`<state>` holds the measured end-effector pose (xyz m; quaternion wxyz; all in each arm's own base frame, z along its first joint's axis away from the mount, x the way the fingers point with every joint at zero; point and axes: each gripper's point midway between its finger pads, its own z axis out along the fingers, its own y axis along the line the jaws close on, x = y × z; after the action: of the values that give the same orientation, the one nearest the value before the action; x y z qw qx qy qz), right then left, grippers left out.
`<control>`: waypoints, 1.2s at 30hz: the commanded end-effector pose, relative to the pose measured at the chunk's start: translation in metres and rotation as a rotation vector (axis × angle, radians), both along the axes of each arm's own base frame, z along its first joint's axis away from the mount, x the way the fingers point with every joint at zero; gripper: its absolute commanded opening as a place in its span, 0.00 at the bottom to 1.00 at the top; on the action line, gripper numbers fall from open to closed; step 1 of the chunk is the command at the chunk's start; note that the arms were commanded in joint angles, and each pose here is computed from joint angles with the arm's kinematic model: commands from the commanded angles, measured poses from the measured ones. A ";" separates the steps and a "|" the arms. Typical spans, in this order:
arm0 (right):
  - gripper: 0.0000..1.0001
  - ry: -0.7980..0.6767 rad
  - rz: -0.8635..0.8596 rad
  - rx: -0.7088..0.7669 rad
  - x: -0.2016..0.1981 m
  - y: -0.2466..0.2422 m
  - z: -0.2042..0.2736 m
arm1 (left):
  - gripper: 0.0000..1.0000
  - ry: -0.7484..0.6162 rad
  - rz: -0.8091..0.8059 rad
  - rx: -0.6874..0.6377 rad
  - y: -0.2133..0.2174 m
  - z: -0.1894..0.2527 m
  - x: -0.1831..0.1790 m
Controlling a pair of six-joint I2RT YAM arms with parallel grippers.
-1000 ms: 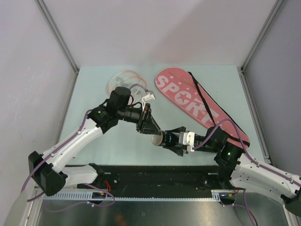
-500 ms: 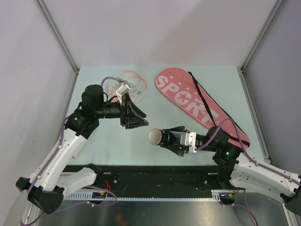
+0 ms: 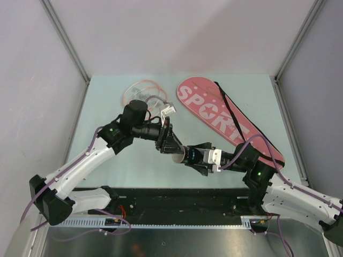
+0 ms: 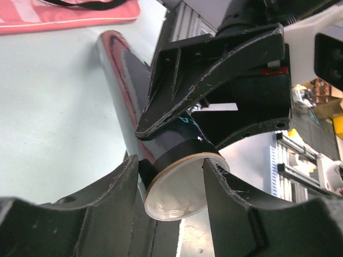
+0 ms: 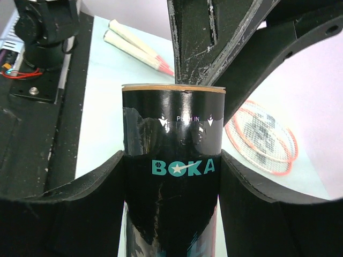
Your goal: Pack up the badminton gear
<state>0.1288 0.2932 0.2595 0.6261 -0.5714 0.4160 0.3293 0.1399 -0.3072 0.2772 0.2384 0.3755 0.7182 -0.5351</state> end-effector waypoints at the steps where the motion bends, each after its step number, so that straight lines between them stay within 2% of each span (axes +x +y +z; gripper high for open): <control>1: 0.00 -0.094 0.021 0.180 -0.001 0.005 0.062 | 0.55 -0.103 0.218 0.048 -0.004 -0.005 0.051; 2: 0.00 -0.092 0.015 0.173 0.001 0.004 0.061 | 0.57 -0.150 0.252 0.015 0.009 0.009 0.055; 5: 0.00 -0.070 -0.041 0.156 0.017 -0.003 0.050 | 0.71 -0.227 0.355 -0.055 0.046 0.041 0.060; 7: 0.00 -0.039 -0.098 0.143 0.033 -0.007 0.042 | 0.74 -0.285 0.406 -0.101 0.067 0.061 0.055; 9: 0.00 -0.017 -0.142 0.136 0.045 -0.011 0.033 | 0.77 -0.329 0.493 -0.101 0.086 0.070 0.061; 10: 0.00 0.021 -0.185 0.128 0.055 -0.011 0.025 | 0.78 -0.370 0.585 -0.094 0.099 0.077 0.067; 12: 0.00 0.073 -0.251 0.120 0.071 -0.013 0.015 | 0.79 -0.381 0.691 -0.065 0.114 0.076 0.075; 13: 0.00 0.100 -0.335 0.125 0.088 -0.019 0.011 | 0.80 -0.398 0.818 -0.035 0.131 0.077 0.087; 15: 0.00 0.187 -0.417 0.138 0.108 -0.019 -0.001 | 0.82 -0.375 0.921 -0.006 0.145 0.070 0.095; 16: 0.00 0.224 -0.528 0.160 0.129 -0.029 -0.006 | 0.83 -0.358 0.978 0.010 0.152 0.063 0.100; 17: 0.00 0.304 -0.569 0.152 0.141 -0.027 -0.021 | 0.85 -0.348 0.996 0.021 0.154 0.059 0.103; 19: 0.00 0.358 -0.647 0.170 0.167 -0.029 -0.026 | 0.85 -0.311 1.004 0.049 0.152 0.043 0.108; 20: 0.00 0.386 -0.674 0.173 0.177 -0.027 -0.029 | 0.89 -0.293 0.994 0.056 0.150 0.038 0.108; 21: 0.00 0.453 -0.697 0.120 0.189 -0.021 -0.058 | 0.89 -0.271 0.982 0.065 0.147 0.031 0.108; 22: 0.00 0.454 -0.720 0.132 0.203 -0.018 -0.052 | 0.88 -0.239 0.974 0.067 0.144 0.023 0.107; 24: 0.00 0.498 -0.779 0.070 0.221 -0.014 -0.084 | 0.88 -0.199 0.934 0.078 0.137 0.008 0.103; 29: 0.00 0.516 -0.792 -0.003 0.260 -0.012 -0.118 | 0.88 -0.118 0.903 0.077 0.131 -0.021 0.093; 31: 0.01 0.525 -0.791 -0.081 0.273 -0.008 -0.137 | 0.88 -0.094 0.909 0.091 0.132 -0.034 0.089; 35: 0.06 0.519 -0.746 -0.178 0.282 -0.002 -0.163 | 0.87 -0.075 0.907 0.085 0.132 -0.045 0.087; 36: 0.11 0.513 -0.730 -0.189 0.283 0.001 -0.165 | 0.86 -0.070 0.903 0.085 0.131 -0.047 0.086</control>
<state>0.3916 0.2753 0.0743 0.4923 -0.3004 0.7991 0.1695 0.2264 -0.1712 0.2201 0.4452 0.0623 0.8390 -0.3066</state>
